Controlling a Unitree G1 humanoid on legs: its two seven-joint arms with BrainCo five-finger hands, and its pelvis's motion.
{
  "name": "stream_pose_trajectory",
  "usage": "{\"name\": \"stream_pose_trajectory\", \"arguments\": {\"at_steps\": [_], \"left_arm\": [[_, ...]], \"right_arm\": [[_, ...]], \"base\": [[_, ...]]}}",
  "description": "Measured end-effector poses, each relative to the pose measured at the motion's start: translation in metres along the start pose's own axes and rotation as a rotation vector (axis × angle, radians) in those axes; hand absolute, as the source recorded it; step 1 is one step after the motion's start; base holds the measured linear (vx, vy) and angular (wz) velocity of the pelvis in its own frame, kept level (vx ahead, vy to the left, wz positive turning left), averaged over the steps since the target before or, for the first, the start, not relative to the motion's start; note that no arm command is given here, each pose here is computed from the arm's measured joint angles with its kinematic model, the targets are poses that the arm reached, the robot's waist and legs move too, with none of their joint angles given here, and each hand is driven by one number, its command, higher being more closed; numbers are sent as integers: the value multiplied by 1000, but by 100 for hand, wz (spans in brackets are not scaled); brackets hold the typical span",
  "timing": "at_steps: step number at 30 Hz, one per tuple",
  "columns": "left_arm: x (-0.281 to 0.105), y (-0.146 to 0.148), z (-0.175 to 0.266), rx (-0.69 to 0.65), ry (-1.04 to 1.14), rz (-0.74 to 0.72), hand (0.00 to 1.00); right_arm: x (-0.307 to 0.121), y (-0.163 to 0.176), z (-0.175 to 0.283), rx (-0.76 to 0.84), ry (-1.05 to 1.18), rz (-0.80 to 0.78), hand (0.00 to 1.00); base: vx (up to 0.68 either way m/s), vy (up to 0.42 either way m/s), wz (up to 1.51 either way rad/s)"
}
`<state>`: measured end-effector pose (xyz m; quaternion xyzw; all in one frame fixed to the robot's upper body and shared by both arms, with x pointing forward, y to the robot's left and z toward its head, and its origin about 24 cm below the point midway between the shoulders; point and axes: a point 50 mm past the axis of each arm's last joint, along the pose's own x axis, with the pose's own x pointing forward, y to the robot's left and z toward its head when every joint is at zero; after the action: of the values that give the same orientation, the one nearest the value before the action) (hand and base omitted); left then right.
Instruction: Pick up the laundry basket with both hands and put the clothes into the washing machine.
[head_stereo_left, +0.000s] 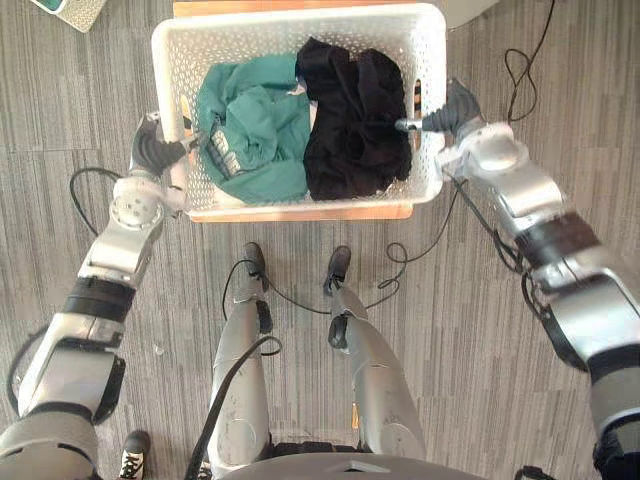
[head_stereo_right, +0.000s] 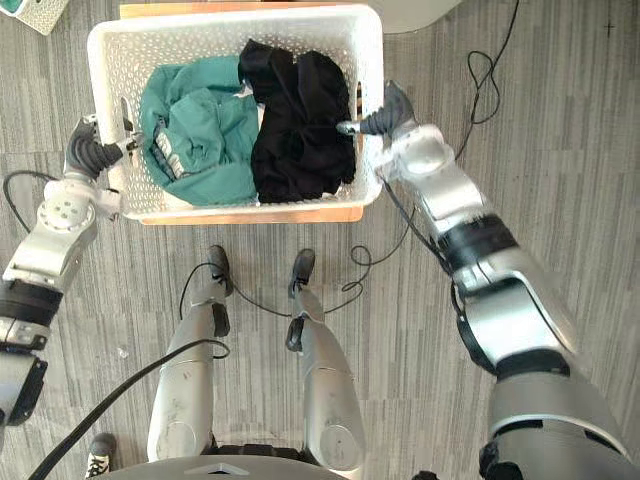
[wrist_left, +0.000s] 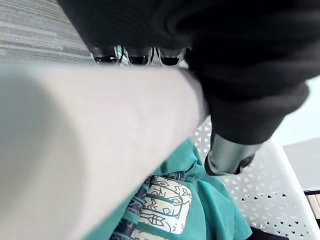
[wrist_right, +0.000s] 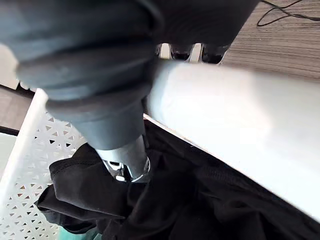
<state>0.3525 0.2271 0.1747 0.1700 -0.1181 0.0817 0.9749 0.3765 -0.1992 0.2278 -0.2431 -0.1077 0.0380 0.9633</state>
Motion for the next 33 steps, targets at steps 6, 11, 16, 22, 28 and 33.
{"name": "stream_pose_trajectory", "arguments": {"at_steps": [6, 11, 16, 22, 28, 33], "left_arm": [[-68, -34, -48, -204, 139, -25, 100], [-121, -46, -74, -295, 265, -33, 100], [-151, -55, -92, -376, 370, -11, 100], [-198, -52, -111, -430, 514, 65, 100], [-214, -69, -113, -422, 563, -22, 100], [-221, -63, -119, -404, 593, -21, 100]], "right_arm": [[-72, 3, -47, 210, 30, -13, 100], [-120, 15, -81, 437, 96, -35, 100], [-161, 49, -122, 701, 235, -161, 100], [-197, 88, -143, 802, 374, -232, 100], [-249, 89, -146, 761, 473, -333, 100], [-254, 94, -146, 757, 494, -363, 100]], "base": [[35, -1, -1], [-7, -14, -5], [42, -21, -25], [36, 121, -149], [-45, 273, -121], [-164, 222, -172]]}}
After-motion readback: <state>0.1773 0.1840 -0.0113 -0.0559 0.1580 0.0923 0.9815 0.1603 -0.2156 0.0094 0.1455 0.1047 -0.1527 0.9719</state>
